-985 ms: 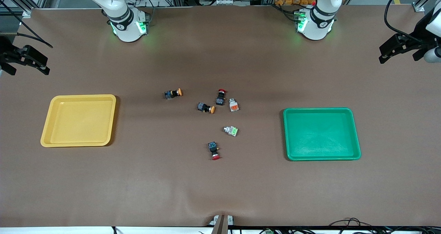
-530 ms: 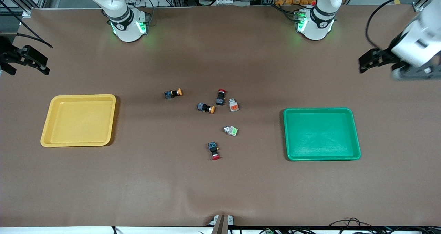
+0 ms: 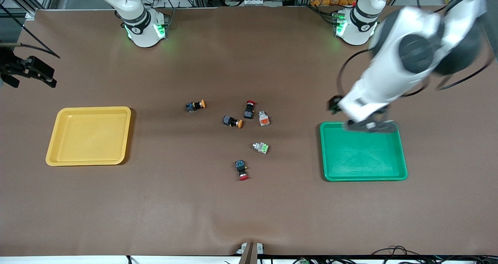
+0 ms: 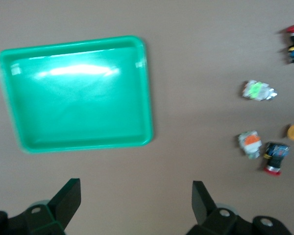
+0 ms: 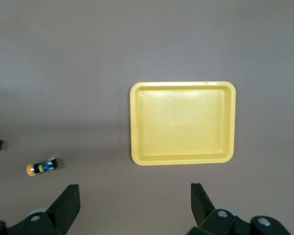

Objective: Place green and yellow buttons in trays

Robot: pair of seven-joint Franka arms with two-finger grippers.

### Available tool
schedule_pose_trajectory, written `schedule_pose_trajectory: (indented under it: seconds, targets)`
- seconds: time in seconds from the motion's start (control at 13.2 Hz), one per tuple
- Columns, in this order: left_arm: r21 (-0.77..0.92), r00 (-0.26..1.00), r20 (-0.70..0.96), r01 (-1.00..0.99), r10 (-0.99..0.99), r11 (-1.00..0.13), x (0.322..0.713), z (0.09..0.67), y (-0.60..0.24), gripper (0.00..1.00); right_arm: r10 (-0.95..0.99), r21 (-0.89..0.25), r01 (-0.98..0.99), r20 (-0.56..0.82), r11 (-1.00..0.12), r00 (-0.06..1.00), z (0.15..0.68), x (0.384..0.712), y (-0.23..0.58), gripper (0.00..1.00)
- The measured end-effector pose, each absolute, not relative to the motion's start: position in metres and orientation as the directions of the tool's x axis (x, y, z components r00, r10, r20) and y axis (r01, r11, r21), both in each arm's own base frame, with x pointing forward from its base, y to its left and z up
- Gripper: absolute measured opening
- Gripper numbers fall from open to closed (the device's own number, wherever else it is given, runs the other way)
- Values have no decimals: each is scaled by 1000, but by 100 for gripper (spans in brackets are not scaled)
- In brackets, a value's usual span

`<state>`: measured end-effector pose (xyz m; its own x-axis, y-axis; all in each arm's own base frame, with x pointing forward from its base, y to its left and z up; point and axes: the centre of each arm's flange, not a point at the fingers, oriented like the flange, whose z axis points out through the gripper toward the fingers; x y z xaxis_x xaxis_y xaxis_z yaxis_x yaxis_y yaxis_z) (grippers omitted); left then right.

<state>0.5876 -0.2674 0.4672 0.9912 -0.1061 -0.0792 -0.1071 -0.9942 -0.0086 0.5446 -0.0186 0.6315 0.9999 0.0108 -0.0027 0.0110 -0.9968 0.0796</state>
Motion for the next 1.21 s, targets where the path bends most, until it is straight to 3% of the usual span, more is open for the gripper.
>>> schedule_pose_trajectory:
  seconds: [0.38,0.68,0.91,1.21]
  targets:
    - [46,988,-49,-144,-146,-988,593,340,-358,100,19,242,40,-89,-970,996,573,579,-32,100]
    - [66,968,39,-251,-249,-966,581,290,-414,100,-11,248,21,-124,-969,992,530,599,-49,100]
    - [72,936,85,-349,-342,-935,579,283,-439,100,-160,124,-140,-171,-982,972,511,590,-100,100]
    - [98,925,127,-372,-359,-923,583,261,-462,100,-503,159,-477,-245,-864,829,485,573,-111,100]
